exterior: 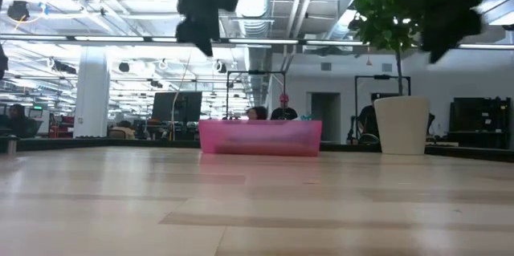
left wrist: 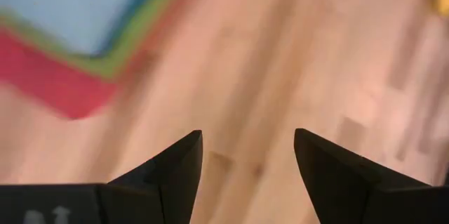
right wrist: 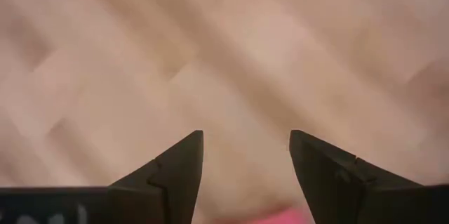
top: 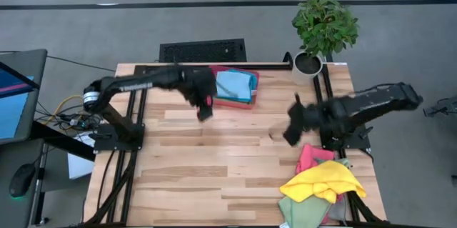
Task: Fold microfiber towels
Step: Fold the yellow microfiber cloth
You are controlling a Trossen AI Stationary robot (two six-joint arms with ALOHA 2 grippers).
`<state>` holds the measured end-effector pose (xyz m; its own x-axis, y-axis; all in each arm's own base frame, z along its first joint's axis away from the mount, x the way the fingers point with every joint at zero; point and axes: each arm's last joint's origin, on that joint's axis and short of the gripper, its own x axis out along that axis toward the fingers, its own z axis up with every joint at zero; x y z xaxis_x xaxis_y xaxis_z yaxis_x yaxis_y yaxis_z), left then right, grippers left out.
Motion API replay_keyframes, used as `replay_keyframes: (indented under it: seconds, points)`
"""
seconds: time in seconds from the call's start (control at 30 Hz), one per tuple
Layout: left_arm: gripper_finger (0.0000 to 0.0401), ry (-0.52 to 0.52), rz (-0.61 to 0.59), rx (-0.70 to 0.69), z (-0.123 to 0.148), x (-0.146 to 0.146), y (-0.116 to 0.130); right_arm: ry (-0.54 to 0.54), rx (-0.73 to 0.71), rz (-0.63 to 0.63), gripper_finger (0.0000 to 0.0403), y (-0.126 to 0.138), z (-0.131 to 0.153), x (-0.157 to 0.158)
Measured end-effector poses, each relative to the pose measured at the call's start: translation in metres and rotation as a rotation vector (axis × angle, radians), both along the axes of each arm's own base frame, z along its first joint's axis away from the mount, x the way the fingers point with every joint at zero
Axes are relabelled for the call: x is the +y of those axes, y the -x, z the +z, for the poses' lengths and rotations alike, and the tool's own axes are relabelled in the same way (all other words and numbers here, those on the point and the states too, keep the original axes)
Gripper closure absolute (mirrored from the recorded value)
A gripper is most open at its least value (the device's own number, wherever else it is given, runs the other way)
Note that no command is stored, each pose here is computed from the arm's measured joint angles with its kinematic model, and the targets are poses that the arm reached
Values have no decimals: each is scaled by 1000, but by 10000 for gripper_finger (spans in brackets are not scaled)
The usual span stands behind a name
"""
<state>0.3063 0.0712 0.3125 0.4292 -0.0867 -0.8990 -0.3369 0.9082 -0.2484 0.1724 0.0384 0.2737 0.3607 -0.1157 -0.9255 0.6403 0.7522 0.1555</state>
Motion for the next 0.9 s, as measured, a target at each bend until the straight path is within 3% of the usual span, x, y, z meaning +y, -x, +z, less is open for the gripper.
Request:
replay_keyframes:
  seconds: [0.17, 0.3, 0.47, 0.7, 0.9]
  points:
    - [183, -101, -170, -112, 5, -85, -20, -68, -17, 58, 163, 30, -16, 64]
    - [184, -196, -264, -325, -1, -148, -46, -96, 14, 146, 163, 45, -32, 107]
    - [184, -203, -389, -602, -24, -211, -83, -110, 87, 204, 163, 54, -48, 140]
    - [184, -248, -396, -780, -98, -244, -134, -102, 179, 237, 163, 57, -57, 163]
    - [184, -310, -415, -744, -149, -249, -175, -122, 166, 215, 163, 58, -50, 173]
